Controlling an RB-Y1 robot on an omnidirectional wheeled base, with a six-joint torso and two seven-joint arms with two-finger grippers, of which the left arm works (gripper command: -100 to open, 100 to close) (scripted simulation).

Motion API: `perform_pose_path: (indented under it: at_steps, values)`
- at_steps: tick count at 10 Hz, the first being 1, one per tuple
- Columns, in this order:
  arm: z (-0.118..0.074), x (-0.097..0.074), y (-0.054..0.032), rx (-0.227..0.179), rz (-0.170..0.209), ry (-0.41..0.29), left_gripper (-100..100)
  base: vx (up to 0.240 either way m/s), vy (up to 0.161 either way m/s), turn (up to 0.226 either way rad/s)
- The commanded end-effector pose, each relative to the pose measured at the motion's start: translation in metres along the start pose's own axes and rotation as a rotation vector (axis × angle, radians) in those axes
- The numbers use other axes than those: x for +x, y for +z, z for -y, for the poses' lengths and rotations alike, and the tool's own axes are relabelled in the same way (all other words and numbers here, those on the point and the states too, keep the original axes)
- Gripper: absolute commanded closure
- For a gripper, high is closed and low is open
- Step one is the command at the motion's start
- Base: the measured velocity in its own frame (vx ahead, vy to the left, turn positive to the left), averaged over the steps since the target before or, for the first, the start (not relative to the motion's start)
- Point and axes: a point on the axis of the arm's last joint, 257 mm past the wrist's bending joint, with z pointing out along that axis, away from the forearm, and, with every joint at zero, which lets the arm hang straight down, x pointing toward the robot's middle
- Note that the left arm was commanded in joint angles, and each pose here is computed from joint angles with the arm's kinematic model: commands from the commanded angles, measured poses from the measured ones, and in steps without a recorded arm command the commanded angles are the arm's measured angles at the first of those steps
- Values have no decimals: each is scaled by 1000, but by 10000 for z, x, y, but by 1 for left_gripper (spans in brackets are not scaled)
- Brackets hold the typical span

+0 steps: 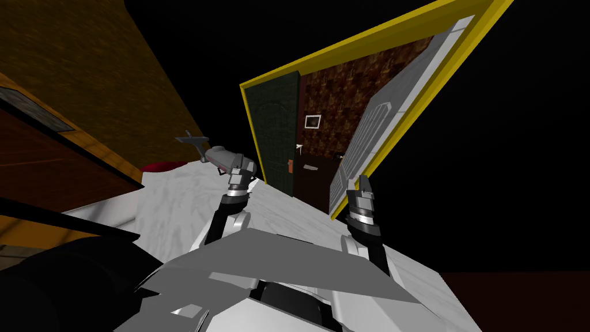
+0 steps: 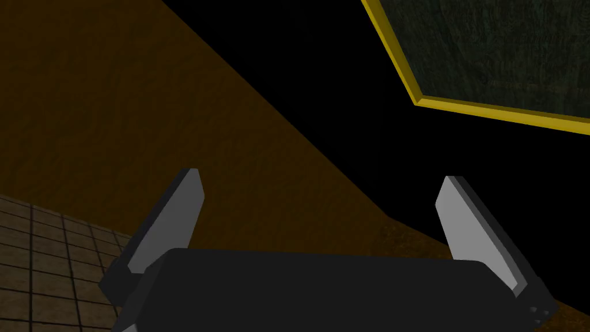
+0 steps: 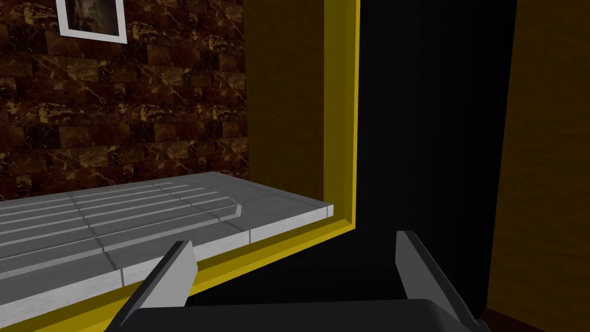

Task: Push the door open

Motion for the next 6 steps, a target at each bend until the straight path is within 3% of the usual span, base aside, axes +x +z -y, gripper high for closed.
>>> perform_pose_path:
  at_steps: [1,6]
  values:
    - [-116,49,-14,-22,-9,-12,-100,10,123,-67]
    - [-568,256,-90,-109,-41,-61,-100,134,35,-55]
